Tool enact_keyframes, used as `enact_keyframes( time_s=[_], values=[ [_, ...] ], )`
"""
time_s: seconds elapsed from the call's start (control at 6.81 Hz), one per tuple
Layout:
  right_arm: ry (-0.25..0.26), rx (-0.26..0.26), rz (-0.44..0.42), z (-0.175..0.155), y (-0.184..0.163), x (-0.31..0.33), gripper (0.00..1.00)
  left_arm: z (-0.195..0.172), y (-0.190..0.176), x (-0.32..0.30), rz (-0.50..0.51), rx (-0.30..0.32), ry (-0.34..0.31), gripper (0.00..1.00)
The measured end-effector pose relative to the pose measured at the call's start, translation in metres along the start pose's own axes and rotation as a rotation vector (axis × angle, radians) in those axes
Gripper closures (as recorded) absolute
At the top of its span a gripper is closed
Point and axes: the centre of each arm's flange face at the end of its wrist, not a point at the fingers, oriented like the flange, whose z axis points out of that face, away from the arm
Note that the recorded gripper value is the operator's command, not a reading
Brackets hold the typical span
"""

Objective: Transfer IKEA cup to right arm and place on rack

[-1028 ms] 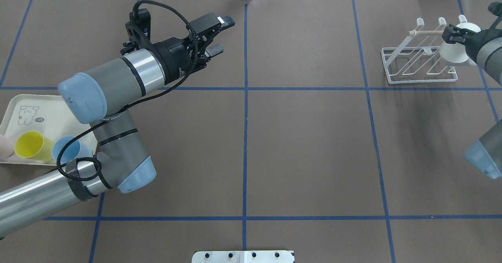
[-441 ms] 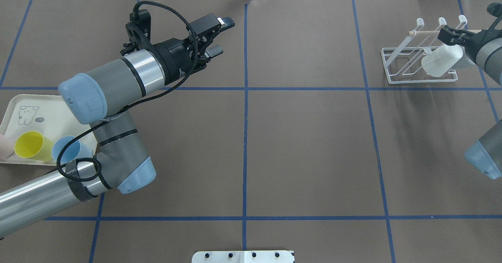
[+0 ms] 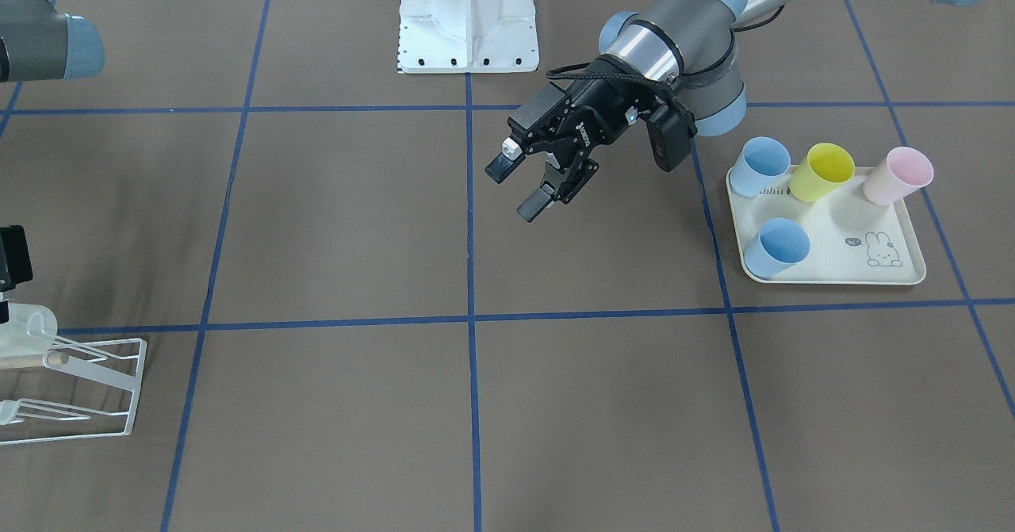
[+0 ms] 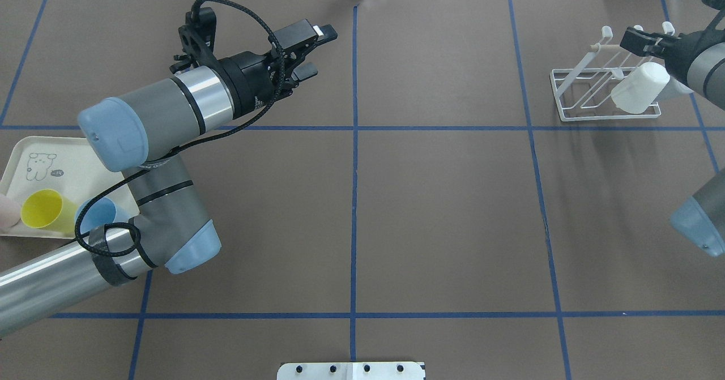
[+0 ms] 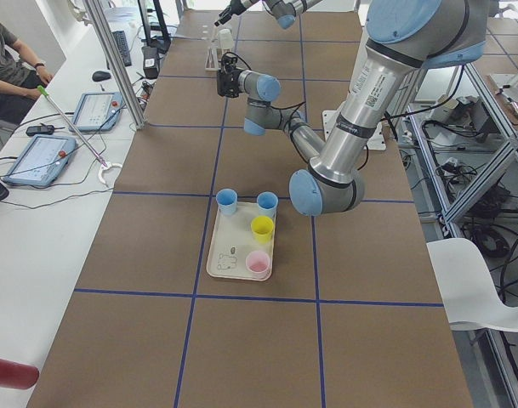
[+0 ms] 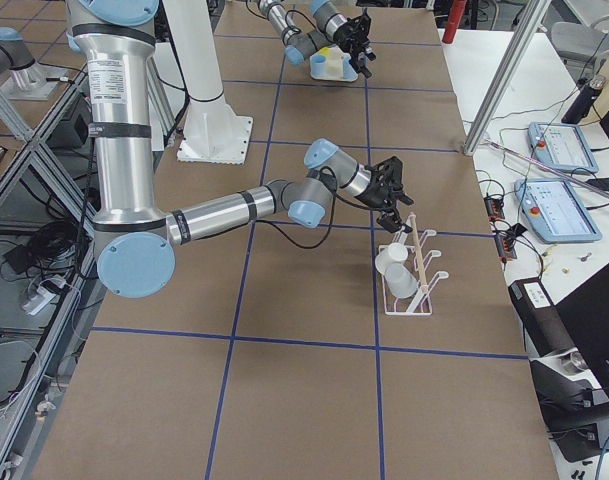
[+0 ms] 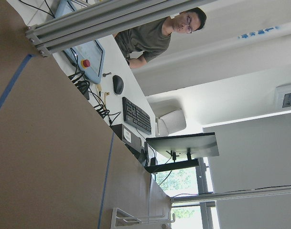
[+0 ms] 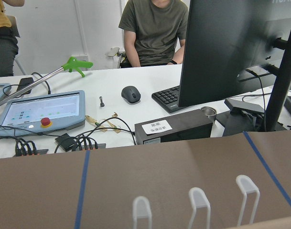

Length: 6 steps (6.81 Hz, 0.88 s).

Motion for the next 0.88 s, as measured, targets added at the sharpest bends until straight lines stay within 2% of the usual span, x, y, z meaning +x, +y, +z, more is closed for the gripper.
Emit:
enact_keyframes(
  time_s=[0.15, 0.44, 0.73, 0.88],
  values=[
    [-0.036, -0.011, 0.009, -0.008, -0.007, -0.01, 0.0, -0.013, -0.018, -0.008, 0.098, -0.015, -0.077, 0.0],
    [-0.09, -0.036, 0.062, -0.013, -0.018, -0.037, 0.0, -0.063, -0.056, -0.036, 0.308, -0.064, -0.241, 0.0],
    [-0.162, -0.083, 0.131, -0.016, -0.03, -0.072, 0.0, -0.127, -0.095, -0.082, 0.506, -0.152, -0.392, 0.0],
    [-0.192, -0.103, 0.173, -0.017, -0.035, -0.094, 0.0, -0.158, -0.115, -0.106, 0.59, -0.217, -0.453, 0.0]
  ],
)
